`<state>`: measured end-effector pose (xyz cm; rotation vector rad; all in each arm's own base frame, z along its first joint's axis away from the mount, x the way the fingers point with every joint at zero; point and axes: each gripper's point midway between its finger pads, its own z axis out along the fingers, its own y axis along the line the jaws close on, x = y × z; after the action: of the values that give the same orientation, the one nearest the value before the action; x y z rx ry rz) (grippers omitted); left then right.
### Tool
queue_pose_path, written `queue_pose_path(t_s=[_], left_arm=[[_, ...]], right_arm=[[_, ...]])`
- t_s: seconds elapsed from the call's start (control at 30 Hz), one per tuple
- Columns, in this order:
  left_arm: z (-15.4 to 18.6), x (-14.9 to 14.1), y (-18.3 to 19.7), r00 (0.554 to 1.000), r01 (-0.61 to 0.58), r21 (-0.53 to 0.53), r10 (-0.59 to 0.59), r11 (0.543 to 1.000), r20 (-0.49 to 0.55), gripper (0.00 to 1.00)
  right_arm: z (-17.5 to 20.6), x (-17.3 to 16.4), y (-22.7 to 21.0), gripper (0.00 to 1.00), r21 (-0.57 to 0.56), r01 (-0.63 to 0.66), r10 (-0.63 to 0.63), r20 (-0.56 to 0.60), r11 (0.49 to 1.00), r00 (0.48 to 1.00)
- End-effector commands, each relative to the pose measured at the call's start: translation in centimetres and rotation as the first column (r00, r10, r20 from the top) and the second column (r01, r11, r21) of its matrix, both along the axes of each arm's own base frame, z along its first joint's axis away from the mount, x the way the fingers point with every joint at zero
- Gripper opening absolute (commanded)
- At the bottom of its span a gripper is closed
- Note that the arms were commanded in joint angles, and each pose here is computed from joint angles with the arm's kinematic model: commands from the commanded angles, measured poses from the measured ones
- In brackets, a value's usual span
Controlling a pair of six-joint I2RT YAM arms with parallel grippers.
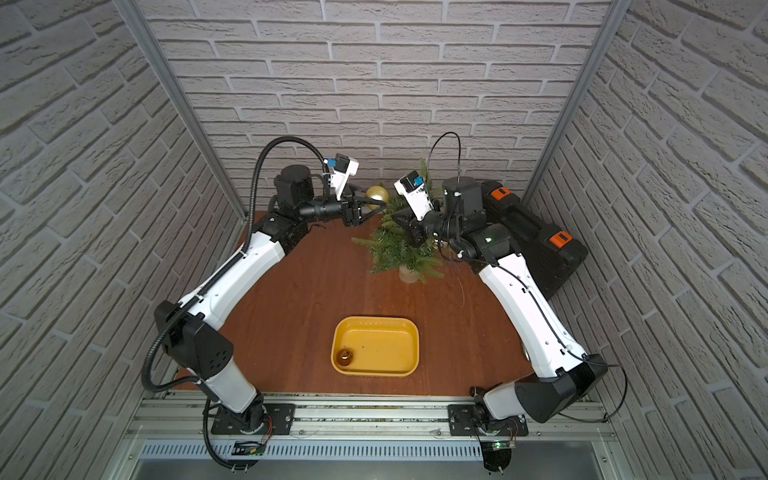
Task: Decorate the small christmas tree with ornaments
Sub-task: Hang an ornament on the christmas tree.
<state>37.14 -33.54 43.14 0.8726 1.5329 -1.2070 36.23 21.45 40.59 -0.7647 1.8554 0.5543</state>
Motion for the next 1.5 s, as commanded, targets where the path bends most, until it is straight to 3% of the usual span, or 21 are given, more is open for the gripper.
queue_pose_path(t_s=[0.0, 1.47], left_arm=[[0.9, 0.2, 0.1, 0.999, 0.022, -0.034, -0.021, 0.999, 0.046, 0.32], [-0.5, 1.4, 0.4, 1.0, 0.015, -0.049, -0.014, 0.999, 0.01, 0.33]], right_arm=[[0.9, 0.2, 0.1, 0.06, 0.0, 0.011, -0.011, 0.017, 1.0, 1.0], [-0.4, 1.5, -0.1, 0.06, -0.075, 0.059, -0.061, -0.012, 0.995, 0.998]])
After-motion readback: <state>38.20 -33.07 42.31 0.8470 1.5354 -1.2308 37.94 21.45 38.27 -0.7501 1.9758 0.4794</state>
